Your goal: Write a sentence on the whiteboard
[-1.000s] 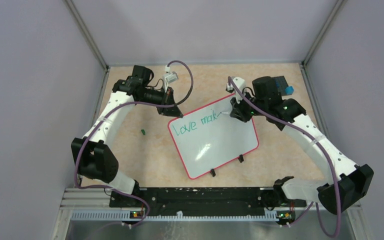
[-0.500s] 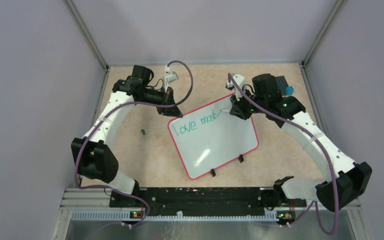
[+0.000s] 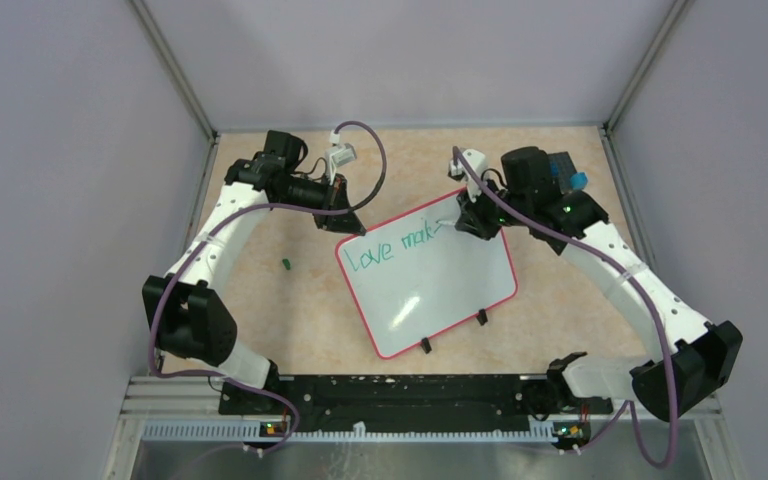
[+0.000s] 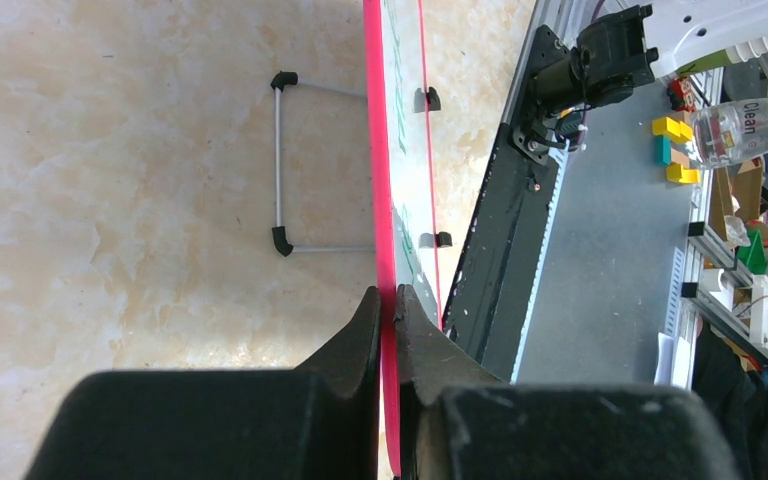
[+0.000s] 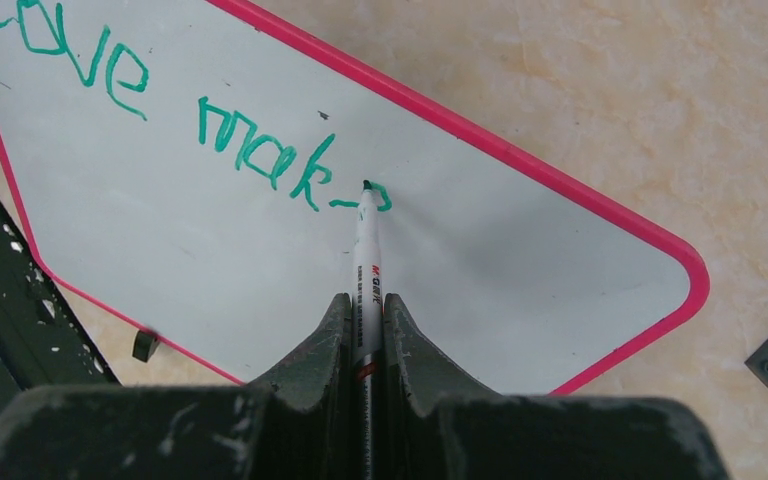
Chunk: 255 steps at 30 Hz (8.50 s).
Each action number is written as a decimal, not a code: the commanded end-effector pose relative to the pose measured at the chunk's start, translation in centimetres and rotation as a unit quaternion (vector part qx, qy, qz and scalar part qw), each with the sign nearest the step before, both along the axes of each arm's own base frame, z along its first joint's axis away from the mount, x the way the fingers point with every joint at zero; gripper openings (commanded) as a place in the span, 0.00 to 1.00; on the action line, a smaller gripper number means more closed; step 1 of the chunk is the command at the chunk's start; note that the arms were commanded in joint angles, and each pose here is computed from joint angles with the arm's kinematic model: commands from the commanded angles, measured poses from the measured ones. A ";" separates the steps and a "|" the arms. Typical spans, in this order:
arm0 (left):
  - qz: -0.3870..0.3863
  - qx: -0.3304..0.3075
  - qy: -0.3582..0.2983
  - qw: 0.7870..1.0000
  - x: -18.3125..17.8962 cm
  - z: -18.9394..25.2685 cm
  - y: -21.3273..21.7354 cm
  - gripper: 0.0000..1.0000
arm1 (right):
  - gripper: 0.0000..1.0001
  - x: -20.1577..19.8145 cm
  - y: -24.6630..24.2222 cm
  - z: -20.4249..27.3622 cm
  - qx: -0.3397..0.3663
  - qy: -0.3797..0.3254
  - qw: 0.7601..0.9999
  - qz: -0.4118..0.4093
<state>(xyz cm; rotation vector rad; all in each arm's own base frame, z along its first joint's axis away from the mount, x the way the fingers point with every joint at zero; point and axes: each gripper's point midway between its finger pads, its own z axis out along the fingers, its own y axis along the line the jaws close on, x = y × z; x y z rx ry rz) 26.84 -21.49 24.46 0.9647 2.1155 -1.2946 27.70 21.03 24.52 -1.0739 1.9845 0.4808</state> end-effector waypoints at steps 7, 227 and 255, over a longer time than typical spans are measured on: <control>-0.019 -0.002 0.006 1.000 -1.0 -0.1 -0.5 0.00 | 0.00 -1.0 0.0 -1.3 0.002 0.001 1.000 0.010; -0.008 0.017 0.018 1.000 -0.9 -1.6 -0.3 0.00 | 0.00 -13.0 9.8 -6.9 -0.064 -0.052 0.969 0.232; -0.009 0.015 0.014 1.000 -1.1 -1.3 -0.2 0.00 | 0.00 -10.9 11.1 -5.3 -0.056 -0.078 0.977 0.193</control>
